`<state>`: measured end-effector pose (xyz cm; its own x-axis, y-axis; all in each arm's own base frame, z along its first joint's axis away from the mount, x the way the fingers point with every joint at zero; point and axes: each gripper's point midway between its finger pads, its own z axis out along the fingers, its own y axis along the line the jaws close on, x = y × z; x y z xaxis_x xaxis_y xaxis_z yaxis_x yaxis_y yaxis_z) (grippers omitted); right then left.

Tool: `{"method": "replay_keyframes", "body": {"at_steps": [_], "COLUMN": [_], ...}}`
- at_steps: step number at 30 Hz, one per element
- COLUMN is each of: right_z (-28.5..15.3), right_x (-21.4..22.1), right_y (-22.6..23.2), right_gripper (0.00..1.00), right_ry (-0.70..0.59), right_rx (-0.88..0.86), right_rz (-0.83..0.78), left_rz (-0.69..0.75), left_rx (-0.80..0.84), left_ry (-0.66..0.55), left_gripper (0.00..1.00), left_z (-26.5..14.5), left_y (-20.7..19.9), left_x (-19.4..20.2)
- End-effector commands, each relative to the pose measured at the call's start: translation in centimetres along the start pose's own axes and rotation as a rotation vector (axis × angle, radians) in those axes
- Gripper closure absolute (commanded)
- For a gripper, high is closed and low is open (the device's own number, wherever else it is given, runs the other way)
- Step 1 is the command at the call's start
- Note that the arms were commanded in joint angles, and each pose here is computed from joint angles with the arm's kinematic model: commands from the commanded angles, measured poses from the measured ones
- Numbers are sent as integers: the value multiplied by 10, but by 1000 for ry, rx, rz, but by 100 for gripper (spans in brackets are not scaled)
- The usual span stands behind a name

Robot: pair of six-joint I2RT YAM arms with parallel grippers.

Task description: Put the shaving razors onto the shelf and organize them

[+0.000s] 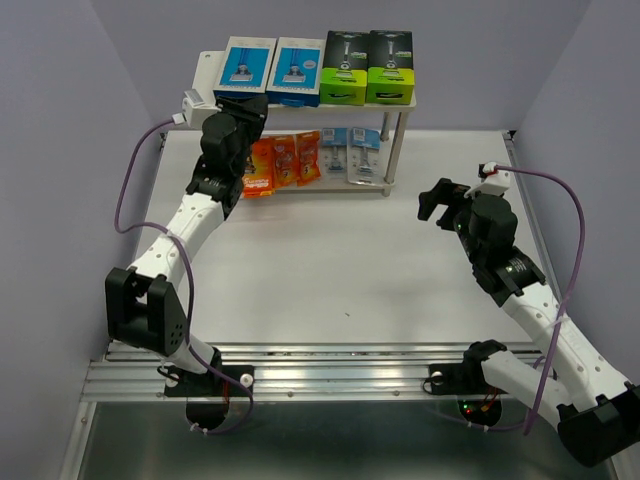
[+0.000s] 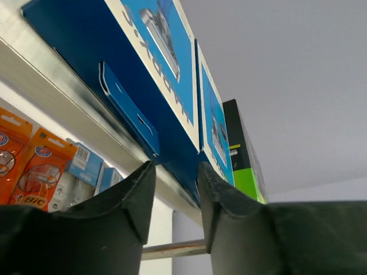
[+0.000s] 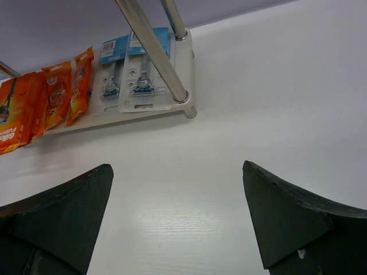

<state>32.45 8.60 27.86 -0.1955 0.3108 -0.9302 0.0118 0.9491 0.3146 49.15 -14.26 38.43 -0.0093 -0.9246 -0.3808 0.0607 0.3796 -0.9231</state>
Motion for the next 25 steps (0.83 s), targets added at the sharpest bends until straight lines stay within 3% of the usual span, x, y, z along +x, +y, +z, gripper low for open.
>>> {"method": "replay_keyframes", "body": {"at_steps": [1,5,6,7,8,11,16,21,25], "right_z": [-4,-7,-7,-8,-9,-11,-17,-20,-17], "right_x": [-10,-10,-10,-9,-10,-7,-17,-27,-26], "right_y": [2,-1,-2,-3,-5,-10,-27,-37,-38], "right_gripper": [0,0,0,0,0,0,0,0,0], "right_ry": [-25,-23,-22,-15,-17,-5,-63,-109,-104], "right_rx": [-11,6,15,21,32,61,156,212,227], "right_rz": [7,23,28,29,31,46,101,123,114], "left_rz": [36,30,46,64,65,161,332,405,386], "left_rx": [64,98,77,34,50,-43,-315,-540,-526], "left_ry": [47,31,35,18,-7,-26,-58,-52,-47], "left_gripper": [51,32,14,3,1,1,1,1,1], "left_z": [-20,-67,-77,-87,-109,-140,-198,-226,-227], "left_y": [-27,-39,-28,-18,-29,1,54,108,112], "left_x": [-2,-22,-21,-27,-42,-53,-82,-87,-83]}}
